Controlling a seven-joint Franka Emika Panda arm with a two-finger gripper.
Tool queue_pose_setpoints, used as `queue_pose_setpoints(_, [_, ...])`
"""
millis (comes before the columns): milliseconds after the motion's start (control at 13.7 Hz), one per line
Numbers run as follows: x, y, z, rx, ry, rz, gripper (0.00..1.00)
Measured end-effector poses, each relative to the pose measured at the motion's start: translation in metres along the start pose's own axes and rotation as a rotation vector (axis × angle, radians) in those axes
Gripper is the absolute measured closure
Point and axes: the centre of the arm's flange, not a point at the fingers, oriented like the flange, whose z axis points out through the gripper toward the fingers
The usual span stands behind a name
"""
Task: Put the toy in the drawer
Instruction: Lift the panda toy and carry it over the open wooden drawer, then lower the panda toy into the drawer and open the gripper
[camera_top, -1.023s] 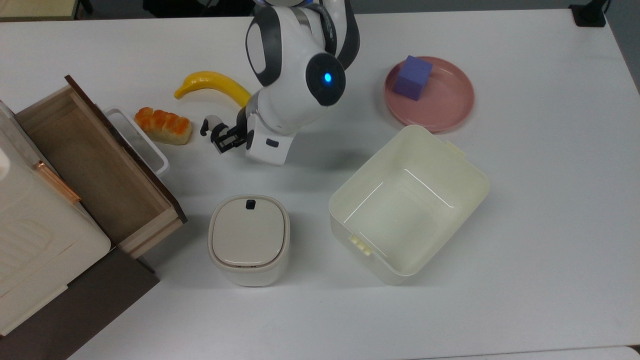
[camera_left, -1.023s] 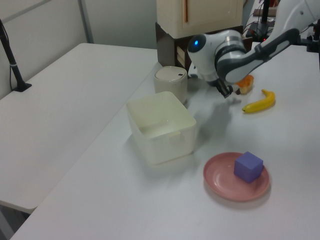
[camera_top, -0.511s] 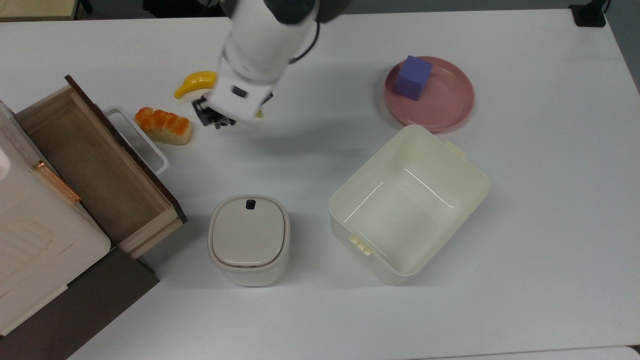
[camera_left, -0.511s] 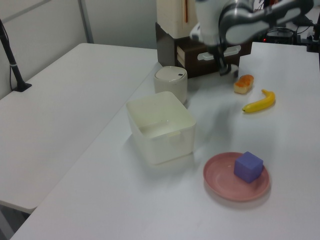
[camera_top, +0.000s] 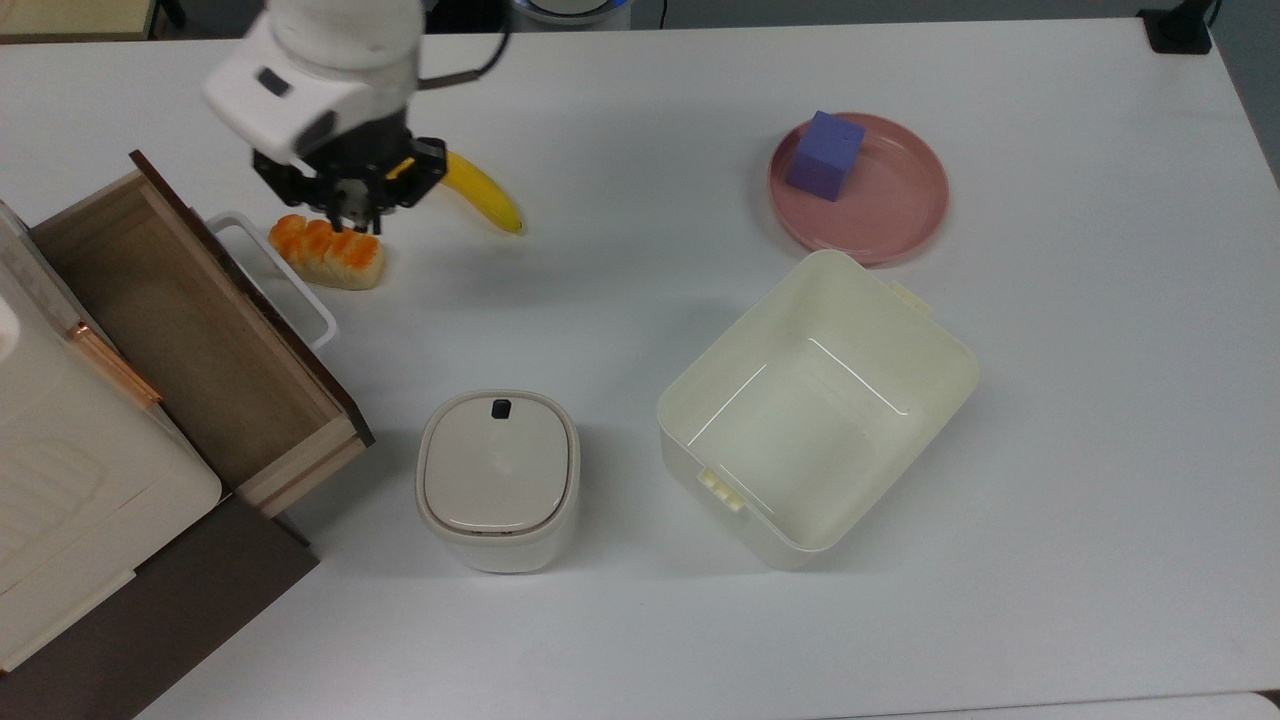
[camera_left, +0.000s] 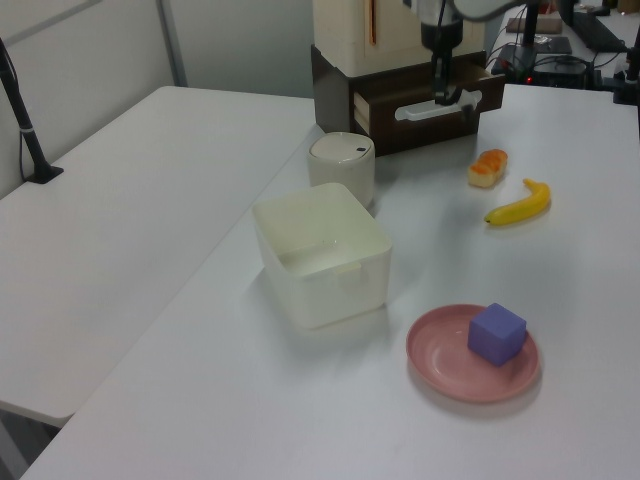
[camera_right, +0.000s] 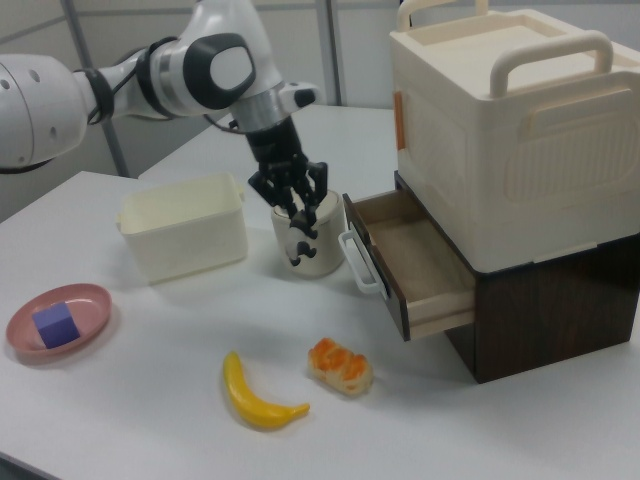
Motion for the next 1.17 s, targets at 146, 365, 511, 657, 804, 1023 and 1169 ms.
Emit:
queue_pose_setpoints(146, [-0.006, 0.038, -0.015, 0.019, 0.043, 0.082, 0.72])
queue_pose_setpoints(365, [-0.01, 0.073, -0.031, 0.028, 0.132, 0.158, 0.72])
queue_pose_setpoints(511, [-0.013, 0.091, -0.033, 0.011, 0.172, 0.192, 0.72])
queue_pose_setpoints(657, [-0.019, 0.118, -0.034, -0.024, 0.217, 0.238, 0.72])
queue_pose_setpoints(804, [-0.024, 0.139, -0.034, -0.05, 0.253, 0.272, 0.72])
queue_pose_setpoints(1023, [-0.028, 0.162, -0.032, -0.08, 0.311, 0.316, 0.72])
queue_pose_setpoints(1169, [-0.026, 0.171, -0.022, -0.092, 0.328, 0.327, 0.72])
